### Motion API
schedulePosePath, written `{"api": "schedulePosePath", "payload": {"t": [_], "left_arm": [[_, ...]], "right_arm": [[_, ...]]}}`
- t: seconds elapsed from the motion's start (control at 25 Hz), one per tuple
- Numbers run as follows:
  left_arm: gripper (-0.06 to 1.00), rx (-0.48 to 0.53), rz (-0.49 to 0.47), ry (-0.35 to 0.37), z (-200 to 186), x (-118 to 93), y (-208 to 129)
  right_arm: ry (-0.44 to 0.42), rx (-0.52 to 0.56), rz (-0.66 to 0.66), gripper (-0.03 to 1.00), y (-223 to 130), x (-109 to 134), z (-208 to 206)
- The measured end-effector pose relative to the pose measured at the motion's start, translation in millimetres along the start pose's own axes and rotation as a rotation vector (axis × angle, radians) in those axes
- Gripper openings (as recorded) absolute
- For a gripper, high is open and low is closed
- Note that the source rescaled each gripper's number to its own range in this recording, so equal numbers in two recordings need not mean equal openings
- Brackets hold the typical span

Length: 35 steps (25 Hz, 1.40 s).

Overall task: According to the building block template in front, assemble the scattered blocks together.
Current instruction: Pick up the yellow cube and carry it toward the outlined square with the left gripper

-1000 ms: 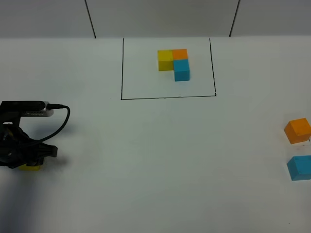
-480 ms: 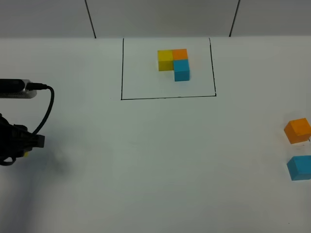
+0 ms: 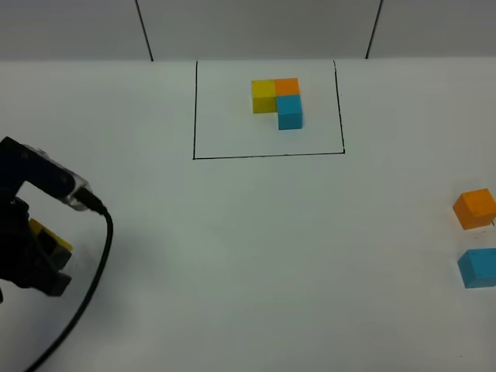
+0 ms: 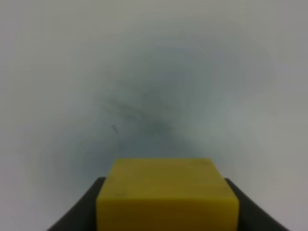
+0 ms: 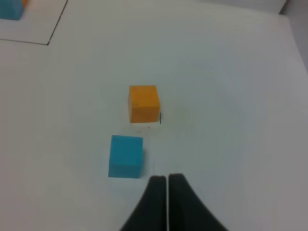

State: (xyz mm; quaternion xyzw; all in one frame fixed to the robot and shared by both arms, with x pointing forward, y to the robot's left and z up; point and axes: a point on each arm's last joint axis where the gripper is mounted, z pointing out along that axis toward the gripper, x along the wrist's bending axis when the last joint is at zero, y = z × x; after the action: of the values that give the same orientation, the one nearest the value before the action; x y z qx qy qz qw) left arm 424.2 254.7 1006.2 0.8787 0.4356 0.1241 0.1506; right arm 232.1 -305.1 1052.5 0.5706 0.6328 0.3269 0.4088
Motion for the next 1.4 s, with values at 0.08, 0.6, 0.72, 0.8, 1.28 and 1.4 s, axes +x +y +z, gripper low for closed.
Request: {"api": "schedulePosePath", "payload": {"t": [0.08, 0.6, 0.72, 0.8, 1.28, 1.4], "left_arm": [[0.52, -0.001, 0.181, -0.058, 0, -5, 0], [0.52, -0.082, 0.619, -0.31, -4, -28, -2], [0.52, -0.083, 0.618, -0.313, -5, -29, -2], [0.52, -0.081, 0.621, -0.311, -5, -29, -2], [0.52, -0.068, 0.681, -0.339, -5, -30, -5], [0.52, -0.073, 0.689, -0.322, -5, -29, -4]], "right_arm": [[0.0, 0.0, 0.0, 0.01, 0, 0, 0], [0.0, 0.0, 0.0, 0.01, 0, 0, 0], [0.0, 0.0, 0.0, 0.01, 0, 0, 0], [0.0, 0.0, 0.0, 0.01, 0, 0, 0], [0.0, 0.0, 0.0, 0.01, 0, 0, 0], [0.0, 0.0, 0.0, 0.01, 0, 0, 0]]}}
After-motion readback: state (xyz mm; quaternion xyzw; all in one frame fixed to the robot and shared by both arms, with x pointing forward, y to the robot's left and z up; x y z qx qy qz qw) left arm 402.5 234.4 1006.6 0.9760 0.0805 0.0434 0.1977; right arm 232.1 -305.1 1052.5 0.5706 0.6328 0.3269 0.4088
